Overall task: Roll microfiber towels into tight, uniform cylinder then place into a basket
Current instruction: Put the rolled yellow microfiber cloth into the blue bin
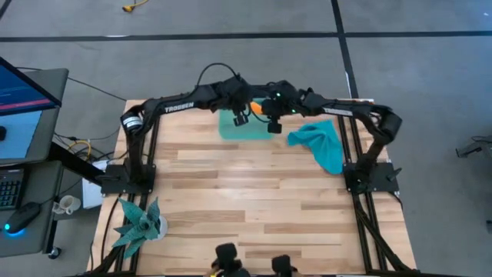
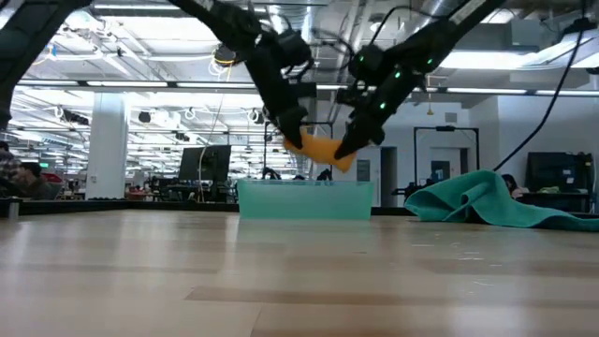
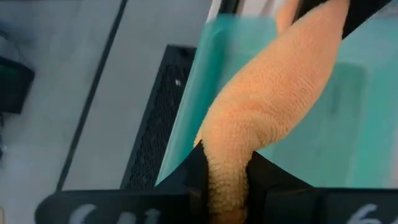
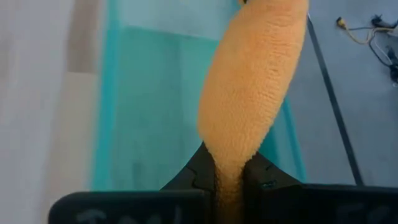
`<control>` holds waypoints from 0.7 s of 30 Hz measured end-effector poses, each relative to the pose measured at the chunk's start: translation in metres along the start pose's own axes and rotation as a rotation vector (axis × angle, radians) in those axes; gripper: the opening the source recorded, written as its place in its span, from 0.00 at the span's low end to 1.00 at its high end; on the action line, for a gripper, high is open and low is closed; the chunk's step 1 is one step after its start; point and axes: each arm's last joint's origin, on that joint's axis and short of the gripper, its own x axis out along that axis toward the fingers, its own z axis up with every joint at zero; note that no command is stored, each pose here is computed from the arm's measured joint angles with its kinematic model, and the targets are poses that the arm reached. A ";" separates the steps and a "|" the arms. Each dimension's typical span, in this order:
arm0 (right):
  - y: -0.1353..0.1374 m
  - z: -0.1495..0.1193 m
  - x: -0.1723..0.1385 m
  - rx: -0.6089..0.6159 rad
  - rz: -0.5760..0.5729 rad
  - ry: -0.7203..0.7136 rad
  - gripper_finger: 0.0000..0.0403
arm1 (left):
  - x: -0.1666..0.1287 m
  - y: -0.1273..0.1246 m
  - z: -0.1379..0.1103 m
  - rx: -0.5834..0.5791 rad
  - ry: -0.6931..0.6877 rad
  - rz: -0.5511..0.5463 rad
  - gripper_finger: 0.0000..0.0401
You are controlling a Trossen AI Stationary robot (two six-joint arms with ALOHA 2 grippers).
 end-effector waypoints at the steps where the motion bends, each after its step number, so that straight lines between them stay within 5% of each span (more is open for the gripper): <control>1: -0.004 -0.001 0.006 -0.001 -0.001 0.007 0.11 | 0.008 0.004 -0.004 -0.007 0.012 -0.007 0.08; 12: -0.037 -0.013 0.060 -0.016 0.109 0.146 0.11 | 0.079 0.012 -0.036 0.000 0.108 -0.081 0.09; 21: -0.053 -0.023 0.071 -0.008 0.103 0.184 0.11 | 0.087 0.025 -0.044 -0.030 0.112 -0.101 0.09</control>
